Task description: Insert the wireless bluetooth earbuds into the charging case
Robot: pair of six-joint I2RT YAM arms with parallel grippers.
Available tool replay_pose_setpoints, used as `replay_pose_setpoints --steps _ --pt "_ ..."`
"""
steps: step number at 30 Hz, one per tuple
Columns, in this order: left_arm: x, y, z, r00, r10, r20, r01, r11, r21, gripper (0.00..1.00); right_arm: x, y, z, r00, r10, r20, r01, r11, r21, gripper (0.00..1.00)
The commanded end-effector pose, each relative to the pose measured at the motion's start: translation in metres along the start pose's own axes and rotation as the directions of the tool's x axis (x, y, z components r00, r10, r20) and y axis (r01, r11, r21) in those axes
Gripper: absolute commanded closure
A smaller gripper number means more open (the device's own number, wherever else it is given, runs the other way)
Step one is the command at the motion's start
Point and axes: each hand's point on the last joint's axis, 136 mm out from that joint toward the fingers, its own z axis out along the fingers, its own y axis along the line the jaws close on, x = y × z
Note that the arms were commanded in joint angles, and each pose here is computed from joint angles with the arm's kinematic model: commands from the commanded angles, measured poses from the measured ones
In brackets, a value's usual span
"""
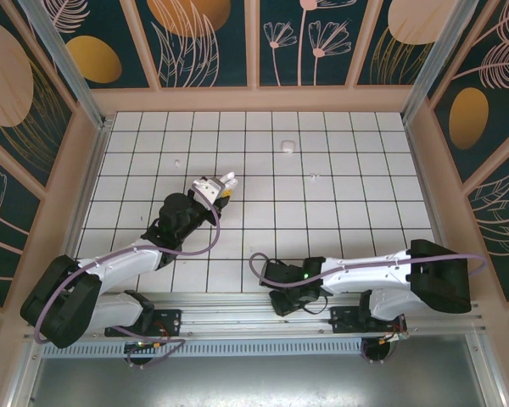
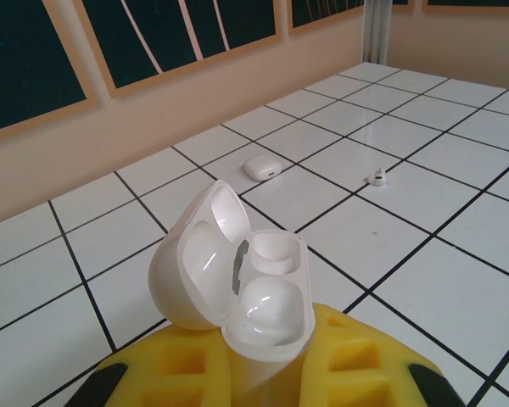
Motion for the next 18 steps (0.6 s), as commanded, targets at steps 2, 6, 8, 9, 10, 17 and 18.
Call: replay_pose_setpoints --steps 2,6,8,9,10,17,18 --pt "-0.004 0.001 -0.002 1.0 0.008 0.013 -0.008 1.0 -0.007 1.0 -0.015 0.011 -0.012 0.996 -0.013 0.086 0.016 0.999 -0.032 0.83" --pt "-0.005 0.001 -0.002 1.0 0.013 0.014 -0.013 1.0 -0.006 1.0 -0.025 0.016 -0.031 0.987 0.003 0.158 0.007 0.998 -0.059 0.85" --pt "-0.008 -0.001 -0.003 1.0 0.017 0.022 -0.017 1.0 0.002 1.0 -0.033 0.018 -0.045 0.977 0.013 0.213 0.001 0.998 -0.066 0.86" --pt "-0.01 -0.003 -0.003 0.999 0.021 0.034 -0.022 1.0 0.014 1.0 -0.042 0.016 -0.055 0.964 0.016 0.264 -0.001 0.998 -0.056 0.86" --pt "-0.013 -0.007 -0.004 0.998 0.027 0.048 -0.029 0.999 0.04 1.0 -0.051 0.016 -0.067 0.95 0.021 0.312 -0.005 0.999 -0.054 0.86" --pt "-0.044 -0.055 -0.012 0.987 0.019 0.161 -0.072 0.943 0.326 1.0 -0.131 0.01 -0.176 0.755 0.034 0.654 -0.004 0.999 -0.047 0.86" --pt "-0.048 -0.061 -0.013 0.985 0.009 0.175 -0.072 0.93 0.36 1.0 -0.143 0.009 -0.196 0.712 0.031 0.702 0.003 0.999 -0.047 0.86"
